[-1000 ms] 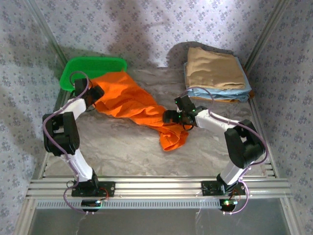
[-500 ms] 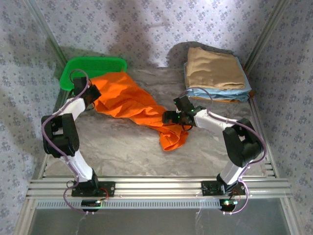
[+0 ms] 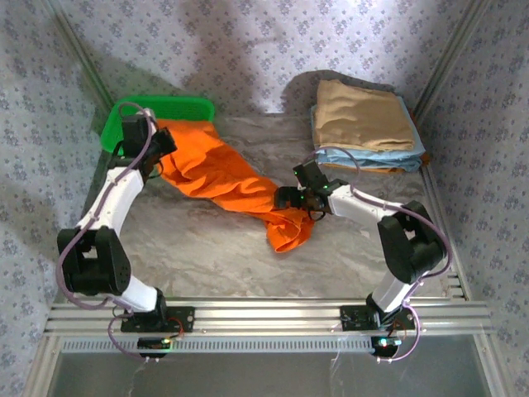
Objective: Fold and stack the trousers
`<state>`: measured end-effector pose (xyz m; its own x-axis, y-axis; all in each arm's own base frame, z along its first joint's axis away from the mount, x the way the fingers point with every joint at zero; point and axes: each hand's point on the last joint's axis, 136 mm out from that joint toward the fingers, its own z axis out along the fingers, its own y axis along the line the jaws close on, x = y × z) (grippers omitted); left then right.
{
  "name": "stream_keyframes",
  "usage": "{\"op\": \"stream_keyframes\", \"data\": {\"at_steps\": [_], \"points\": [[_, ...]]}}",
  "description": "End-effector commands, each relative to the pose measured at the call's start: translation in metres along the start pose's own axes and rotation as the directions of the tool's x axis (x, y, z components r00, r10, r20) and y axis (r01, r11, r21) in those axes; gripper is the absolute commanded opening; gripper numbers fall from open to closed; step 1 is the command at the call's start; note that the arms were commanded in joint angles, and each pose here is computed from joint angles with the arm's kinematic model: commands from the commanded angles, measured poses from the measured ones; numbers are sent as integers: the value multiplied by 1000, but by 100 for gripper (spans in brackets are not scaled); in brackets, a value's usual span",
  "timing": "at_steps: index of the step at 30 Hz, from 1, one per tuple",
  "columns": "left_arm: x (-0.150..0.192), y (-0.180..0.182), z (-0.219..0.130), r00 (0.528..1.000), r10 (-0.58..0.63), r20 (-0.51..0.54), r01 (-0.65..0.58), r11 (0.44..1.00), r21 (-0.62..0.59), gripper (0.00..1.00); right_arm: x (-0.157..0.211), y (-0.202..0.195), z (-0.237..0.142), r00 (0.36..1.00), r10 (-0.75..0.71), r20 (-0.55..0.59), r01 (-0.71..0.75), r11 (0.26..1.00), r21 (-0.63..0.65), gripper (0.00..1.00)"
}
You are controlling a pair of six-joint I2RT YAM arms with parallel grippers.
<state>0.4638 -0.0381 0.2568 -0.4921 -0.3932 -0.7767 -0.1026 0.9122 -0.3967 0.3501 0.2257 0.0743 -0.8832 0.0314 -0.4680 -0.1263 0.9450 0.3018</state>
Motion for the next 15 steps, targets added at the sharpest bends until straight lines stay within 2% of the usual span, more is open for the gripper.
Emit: {"op": "stream_keyframes", "data": {"at_steps": [1,9,15], "points": [[-57,-53,-51,978,94,186,-111,991,80,0,16,-6,16,998,13,-56,-11,999,30,100],[-63,-137,-112,929,236,285,-290,943,165,0,20,-18,22,997,34,-65,-28,996,81,100],[-44,-169,-156,893,300,335,-369,915,165,0,21,-28,15,997,56,-56,-49,993,112,100]]}}
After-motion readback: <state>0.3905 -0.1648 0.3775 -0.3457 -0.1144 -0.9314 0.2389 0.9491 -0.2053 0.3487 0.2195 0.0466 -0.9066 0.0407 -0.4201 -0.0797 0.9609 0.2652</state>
